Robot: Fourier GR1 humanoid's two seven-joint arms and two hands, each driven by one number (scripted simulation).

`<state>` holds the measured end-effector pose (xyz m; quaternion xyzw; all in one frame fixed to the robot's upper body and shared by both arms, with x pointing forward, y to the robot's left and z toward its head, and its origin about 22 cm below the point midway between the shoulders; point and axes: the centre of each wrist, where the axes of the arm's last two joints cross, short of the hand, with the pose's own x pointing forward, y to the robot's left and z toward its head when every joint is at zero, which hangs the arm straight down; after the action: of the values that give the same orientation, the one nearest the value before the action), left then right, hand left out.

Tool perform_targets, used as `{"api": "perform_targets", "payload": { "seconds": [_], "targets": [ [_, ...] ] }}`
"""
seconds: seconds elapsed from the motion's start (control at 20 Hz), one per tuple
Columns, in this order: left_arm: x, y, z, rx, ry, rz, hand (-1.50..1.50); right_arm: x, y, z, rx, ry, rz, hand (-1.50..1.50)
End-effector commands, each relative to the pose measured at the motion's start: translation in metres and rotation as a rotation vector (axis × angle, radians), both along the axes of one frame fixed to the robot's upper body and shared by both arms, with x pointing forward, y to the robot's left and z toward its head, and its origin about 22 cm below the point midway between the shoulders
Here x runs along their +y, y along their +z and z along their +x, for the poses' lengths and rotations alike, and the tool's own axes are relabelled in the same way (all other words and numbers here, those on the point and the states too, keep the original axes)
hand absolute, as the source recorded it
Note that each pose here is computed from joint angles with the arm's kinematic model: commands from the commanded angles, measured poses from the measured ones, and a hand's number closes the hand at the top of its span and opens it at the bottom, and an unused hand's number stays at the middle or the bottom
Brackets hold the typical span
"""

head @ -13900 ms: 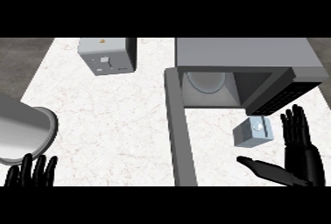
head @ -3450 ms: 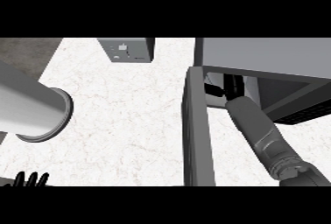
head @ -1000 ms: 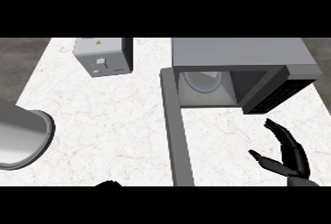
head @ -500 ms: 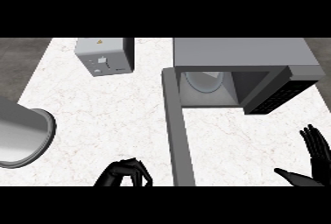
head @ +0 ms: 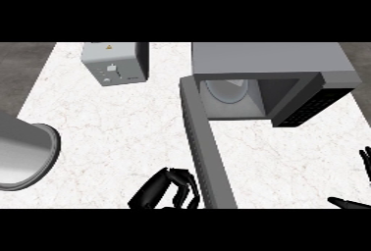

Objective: Pick up the milk, place it into the microwave and close the microwave

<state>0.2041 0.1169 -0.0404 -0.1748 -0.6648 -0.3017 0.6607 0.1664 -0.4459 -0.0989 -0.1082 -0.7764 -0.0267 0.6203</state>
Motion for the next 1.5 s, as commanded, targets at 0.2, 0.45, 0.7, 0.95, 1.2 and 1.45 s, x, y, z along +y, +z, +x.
{"api": "perform_targets", "payload": {
  "seconds": [0.2, 0.45, 0.7, 0.95, 1.2, 1.45],
  "targets": [
    [-0.044, -0.038, 0.007, 0.059, -0.228, 0.138, 1.5, -0.013, 0.013, 0.01, -0.087, 0.096, 0.044, -1.5],
    [-0.072, -0.034, 0.004, -0.002, -0.265, 0.09, 1.5, -0.008, 0.024, 0.028, -0.137, 0.157, 0.054, -1.5],
    [-0.089, -0.021, 0.007, -0.039, -0.178, 0.005, 1.5, 0.01, 0.028, 0.037, -0.15, 0.246, 0.079, -1.5],
    [-0.103, -0.011, 0.005, -0.076, -0.119, -0.005, -1.5, 0.013, 0.041, 0.046, -0.165, 0.27, 0.081, -1.5],
    [-0.113, 0.018, 0.036, -0.107, -0.072, -0.032, 1.5, 0.024, 0.056, 0.061, -0.198, 0.316, 0.082, -1.5],
    [-0.116, 0.024, 0.054, -0.12, -0.018, -0.014, 1.5, 0.033, 0.075, 0.077, -0.217, 0.386, 0.07, -1.5]
  ]
}}
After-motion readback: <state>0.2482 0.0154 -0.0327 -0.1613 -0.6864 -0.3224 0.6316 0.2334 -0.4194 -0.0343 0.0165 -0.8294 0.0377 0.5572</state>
